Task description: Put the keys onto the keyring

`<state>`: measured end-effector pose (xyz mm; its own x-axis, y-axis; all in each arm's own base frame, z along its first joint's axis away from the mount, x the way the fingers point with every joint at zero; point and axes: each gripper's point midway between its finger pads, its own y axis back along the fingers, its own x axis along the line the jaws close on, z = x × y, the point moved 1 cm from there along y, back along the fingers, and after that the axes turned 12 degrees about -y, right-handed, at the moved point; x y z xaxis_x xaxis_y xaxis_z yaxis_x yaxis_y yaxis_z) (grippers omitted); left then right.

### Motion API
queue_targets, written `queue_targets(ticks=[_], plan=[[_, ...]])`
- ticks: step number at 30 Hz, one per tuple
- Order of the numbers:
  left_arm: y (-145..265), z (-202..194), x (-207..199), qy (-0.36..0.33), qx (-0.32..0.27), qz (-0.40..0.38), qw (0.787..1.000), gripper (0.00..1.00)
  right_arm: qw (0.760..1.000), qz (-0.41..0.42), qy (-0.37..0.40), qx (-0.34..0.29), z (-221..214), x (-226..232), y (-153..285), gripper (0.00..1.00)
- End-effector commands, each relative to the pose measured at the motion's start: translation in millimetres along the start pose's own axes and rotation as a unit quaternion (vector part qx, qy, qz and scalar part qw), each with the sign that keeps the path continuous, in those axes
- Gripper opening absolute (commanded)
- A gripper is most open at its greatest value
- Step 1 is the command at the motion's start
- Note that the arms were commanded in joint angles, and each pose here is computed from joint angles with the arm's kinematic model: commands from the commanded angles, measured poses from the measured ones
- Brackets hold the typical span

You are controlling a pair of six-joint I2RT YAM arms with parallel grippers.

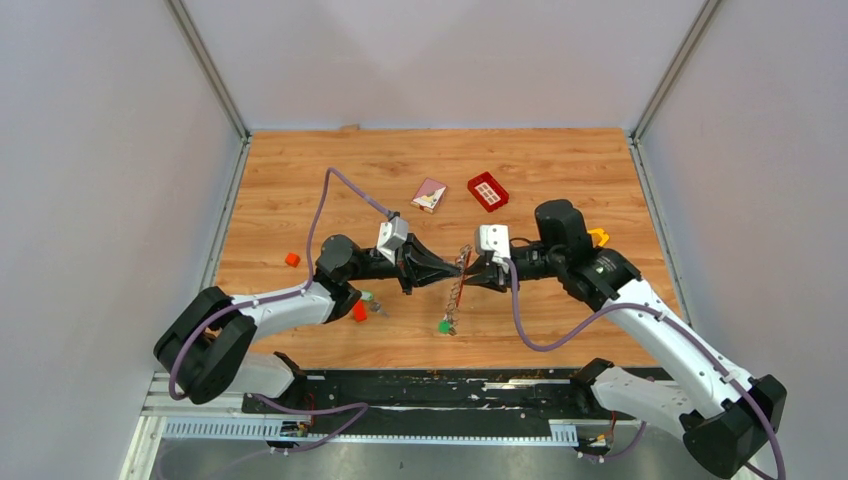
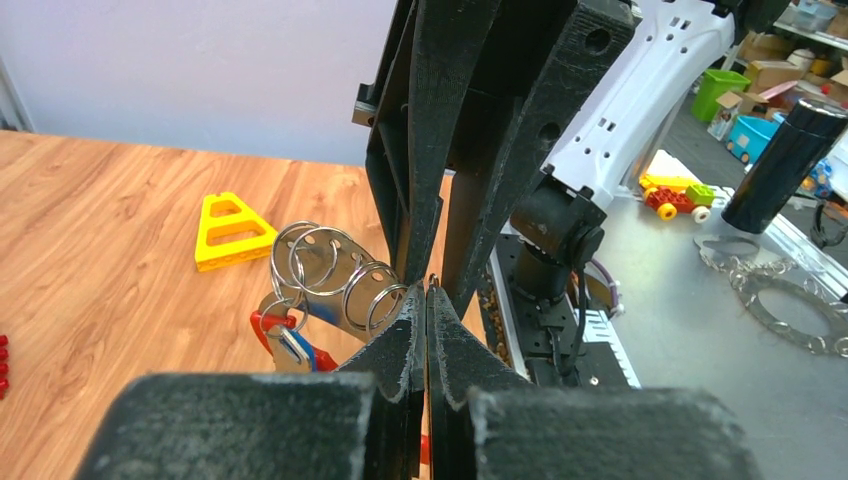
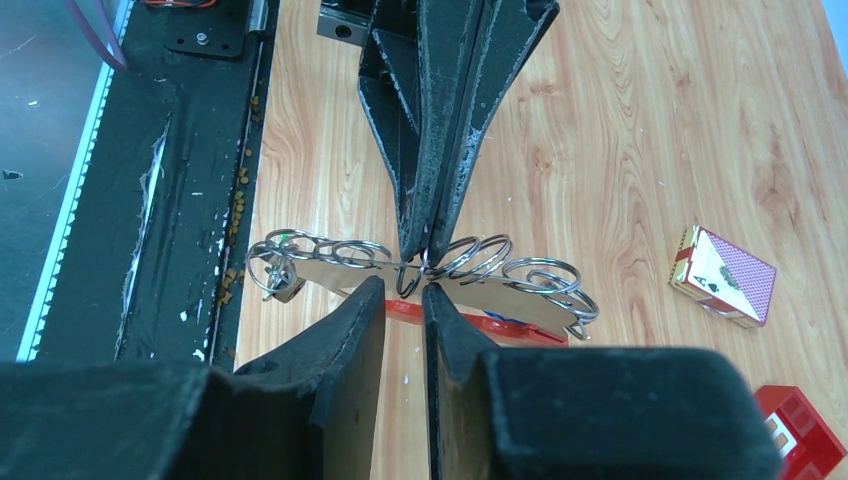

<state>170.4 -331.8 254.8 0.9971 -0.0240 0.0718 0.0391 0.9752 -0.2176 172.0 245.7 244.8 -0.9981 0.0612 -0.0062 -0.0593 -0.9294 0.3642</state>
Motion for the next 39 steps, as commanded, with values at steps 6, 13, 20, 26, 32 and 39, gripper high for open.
queue_targets(ticks=[6, 13, 20, 26, 32, 39], plan=[[-1, 8, 5, -0.023, -0.019, 0.008, 1.000, 0.00, 0.999, -0.006, 0.010, -0.034, 25, -10, -2, 0.19], [0, 6, 4, -0.033, -0.011, 0.004, 0.999, 0.00, 0.999, -0.019, 0.012, -0.028, 23, -16, -3, 0.00], [3, -16, 9, -0.066, 0.063, -0.011, 0.996, 0.00, 0.999, -0.041, 0.022, -0.012, 20, -23, 1, 0.00], [3, -24, 11, -0.079, 0.086, -0.020, 0.993, 0.03, 0.999, -0.034, 0.019, -0.011, 19, -23, -2, 0.00], [2, -31, 13, -0.083, 0.114, -0.027, 0.990, 0.07, 0.999, -0.035, 0.018, -0.006, 18, -24, -2, 0.00], [1, -34, 14, -0.086, 0.128, -0.030, 0.988, 0.09, 0.999, -0.036, 0.018, 0.002, 16, -25, -4, 0.00]])
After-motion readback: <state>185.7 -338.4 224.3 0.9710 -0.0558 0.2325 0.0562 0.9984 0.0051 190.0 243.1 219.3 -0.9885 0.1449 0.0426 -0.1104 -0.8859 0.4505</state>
